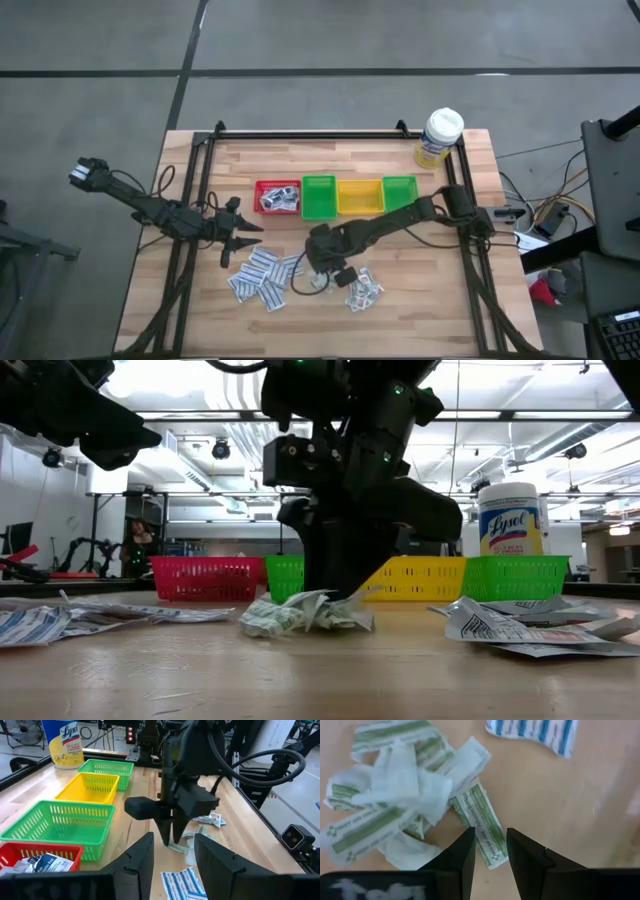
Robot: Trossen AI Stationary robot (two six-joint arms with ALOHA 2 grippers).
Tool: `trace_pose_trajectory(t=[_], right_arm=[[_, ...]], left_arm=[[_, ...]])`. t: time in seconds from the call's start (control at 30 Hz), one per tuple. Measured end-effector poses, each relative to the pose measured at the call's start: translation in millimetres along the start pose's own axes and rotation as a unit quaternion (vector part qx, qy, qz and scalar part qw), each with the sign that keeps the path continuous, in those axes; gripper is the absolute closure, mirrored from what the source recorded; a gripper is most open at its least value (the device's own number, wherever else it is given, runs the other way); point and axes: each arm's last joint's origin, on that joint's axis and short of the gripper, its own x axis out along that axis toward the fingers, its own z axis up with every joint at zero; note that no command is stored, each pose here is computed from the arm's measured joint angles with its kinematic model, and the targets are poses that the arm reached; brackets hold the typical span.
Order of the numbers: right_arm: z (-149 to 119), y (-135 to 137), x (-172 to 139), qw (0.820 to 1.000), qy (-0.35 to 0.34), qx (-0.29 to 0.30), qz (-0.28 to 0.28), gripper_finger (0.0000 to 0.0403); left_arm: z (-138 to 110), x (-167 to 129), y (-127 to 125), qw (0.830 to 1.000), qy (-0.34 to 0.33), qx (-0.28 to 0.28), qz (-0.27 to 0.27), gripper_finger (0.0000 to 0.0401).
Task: Pick & Place First Aid Supplies
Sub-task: Put the green bandage into the right green basket
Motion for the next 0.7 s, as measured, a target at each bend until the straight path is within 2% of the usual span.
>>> trace_pose_trajectory(t=[0.37,0.7], right_arm=[[-13,-2,-2,0.995,0.064,0.071,0.004,0.0294],[-21,2,-4,0.991,0.102,0.085,0.028,0.0294]], left_arm=[[0,0,0,1.000,0.000,-0.001,0.000,0.0266],[0,0,0,1.000,0.000,0.000,0.000,0.0265]])
